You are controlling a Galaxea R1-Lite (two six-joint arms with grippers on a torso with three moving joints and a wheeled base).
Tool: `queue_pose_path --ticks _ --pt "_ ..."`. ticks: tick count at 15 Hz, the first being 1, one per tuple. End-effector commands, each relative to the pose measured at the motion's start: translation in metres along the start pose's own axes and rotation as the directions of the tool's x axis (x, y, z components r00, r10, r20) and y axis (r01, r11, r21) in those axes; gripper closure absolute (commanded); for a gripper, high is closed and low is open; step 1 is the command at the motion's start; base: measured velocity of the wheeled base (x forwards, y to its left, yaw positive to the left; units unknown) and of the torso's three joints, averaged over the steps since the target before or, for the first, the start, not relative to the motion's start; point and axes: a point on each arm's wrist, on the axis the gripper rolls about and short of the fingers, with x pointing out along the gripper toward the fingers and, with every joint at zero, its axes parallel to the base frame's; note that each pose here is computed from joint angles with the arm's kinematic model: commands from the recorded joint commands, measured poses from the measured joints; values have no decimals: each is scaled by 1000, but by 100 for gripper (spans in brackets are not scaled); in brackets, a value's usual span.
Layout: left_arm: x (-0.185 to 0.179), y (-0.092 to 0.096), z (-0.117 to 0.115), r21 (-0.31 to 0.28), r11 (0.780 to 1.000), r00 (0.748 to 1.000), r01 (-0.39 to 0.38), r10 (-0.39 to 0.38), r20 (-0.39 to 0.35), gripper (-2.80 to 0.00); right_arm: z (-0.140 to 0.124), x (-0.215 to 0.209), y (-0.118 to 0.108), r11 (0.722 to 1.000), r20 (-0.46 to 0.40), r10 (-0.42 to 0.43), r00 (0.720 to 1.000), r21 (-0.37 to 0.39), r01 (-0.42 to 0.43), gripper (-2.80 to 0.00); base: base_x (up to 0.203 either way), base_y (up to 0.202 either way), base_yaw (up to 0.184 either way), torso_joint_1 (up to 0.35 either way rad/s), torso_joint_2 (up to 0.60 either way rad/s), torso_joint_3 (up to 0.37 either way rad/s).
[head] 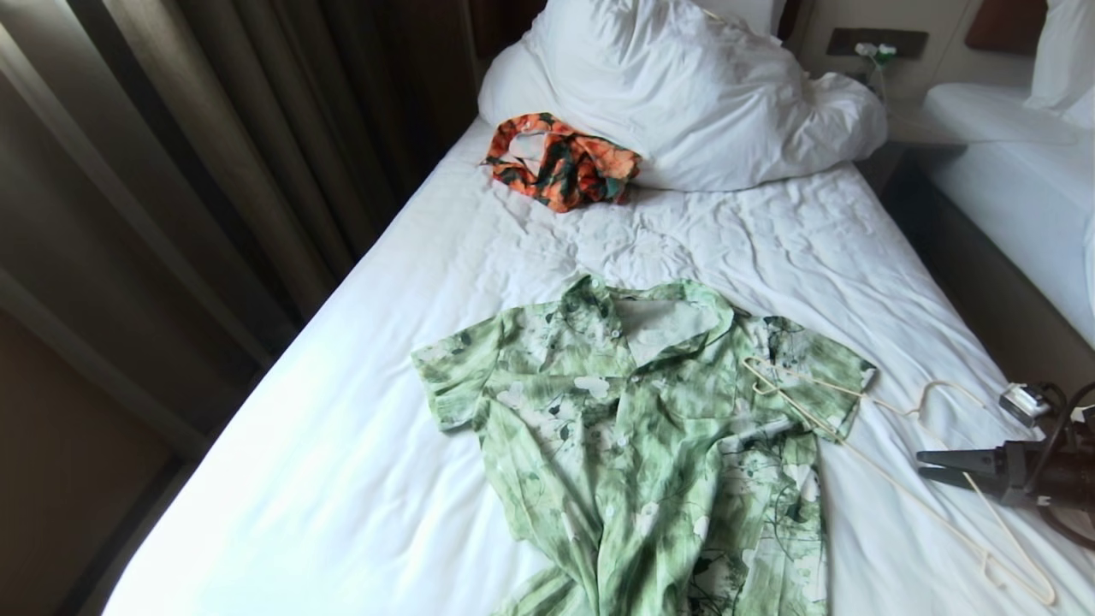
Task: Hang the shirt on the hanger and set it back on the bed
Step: Lift the shirt and hanger
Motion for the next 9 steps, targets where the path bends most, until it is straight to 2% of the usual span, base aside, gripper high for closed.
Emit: queue_pose_path --ticks 1,9 --pt "0 0 0 -1 1000 1000 0 0 -1 0 1 0 0 1000 4 8 1000 -2 -8 0 0 0 0 0 0 0" --pt "0 0 0 -1 1000 1000 0 0 -1 0 4 -2 3 1000 10 5 1000 -22 -4 0 0 0 0 0 0 0"
